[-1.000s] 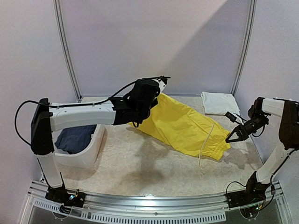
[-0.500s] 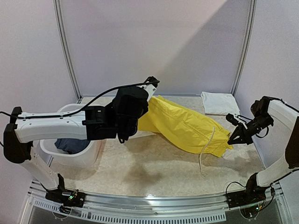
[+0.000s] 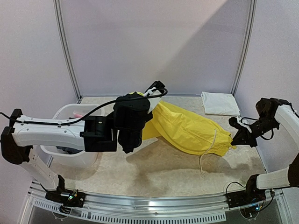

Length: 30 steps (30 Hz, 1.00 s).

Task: Fold and stack the mixed laundry pile
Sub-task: Fold the flattened shorts at the center of the board.

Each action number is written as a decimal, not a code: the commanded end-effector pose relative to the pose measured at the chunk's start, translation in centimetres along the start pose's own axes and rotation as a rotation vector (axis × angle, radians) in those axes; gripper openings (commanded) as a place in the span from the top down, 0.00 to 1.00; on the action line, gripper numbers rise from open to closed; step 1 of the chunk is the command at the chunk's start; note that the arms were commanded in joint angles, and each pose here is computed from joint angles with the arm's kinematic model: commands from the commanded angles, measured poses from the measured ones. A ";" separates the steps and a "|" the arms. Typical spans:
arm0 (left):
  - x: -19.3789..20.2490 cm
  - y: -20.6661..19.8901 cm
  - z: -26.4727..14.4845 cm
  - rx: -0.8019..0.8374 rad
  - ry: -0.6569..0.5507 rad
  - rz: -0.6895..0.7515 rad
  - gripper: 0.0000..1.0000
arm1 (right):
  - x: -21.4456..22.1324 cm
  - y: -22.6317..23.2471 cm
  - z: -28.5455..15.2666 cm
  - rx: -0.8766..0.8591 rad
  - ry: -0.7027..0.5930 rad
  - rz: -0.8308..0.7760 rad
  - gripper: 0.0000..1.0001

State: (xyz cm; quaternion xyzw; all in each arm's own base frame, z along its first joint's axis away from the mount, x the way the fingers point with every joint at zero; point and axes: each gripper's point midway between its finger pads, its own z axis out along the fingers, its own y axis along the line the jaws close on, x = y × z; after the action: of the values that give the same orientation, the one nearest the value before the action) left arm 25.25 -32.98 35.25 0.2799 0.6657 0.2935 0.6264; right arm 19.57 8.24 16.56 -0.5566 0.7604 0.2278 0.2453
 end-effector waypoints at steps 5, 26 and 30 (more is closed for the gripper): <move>0.8 2.5 -3.3 -0.030 -0.004 -0.017 1.00 | -0.4 6.9 -2.5 -0.107 0.048 0.100 1.00; 2.4 -1.5 7.4 0.071 0.063 0.111 1.00 | 0.5 5.4 0.2 -0.336 0.035 0.286 1.00; 2.8 -2.7 11.1 0.068 0.083 0.135 1.00 | 0.6 3.8 0.6 -0.383 0.023 0.355 1.00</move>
State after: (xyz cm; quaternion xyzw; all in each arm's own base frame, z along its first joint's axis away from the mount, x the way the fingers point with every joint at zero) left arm 33.00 -31.37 31.46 0.3199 0.6808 0.3330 0.5685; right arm 20.17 8.21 13.62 -0.5248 0.7800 0.2875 0.1829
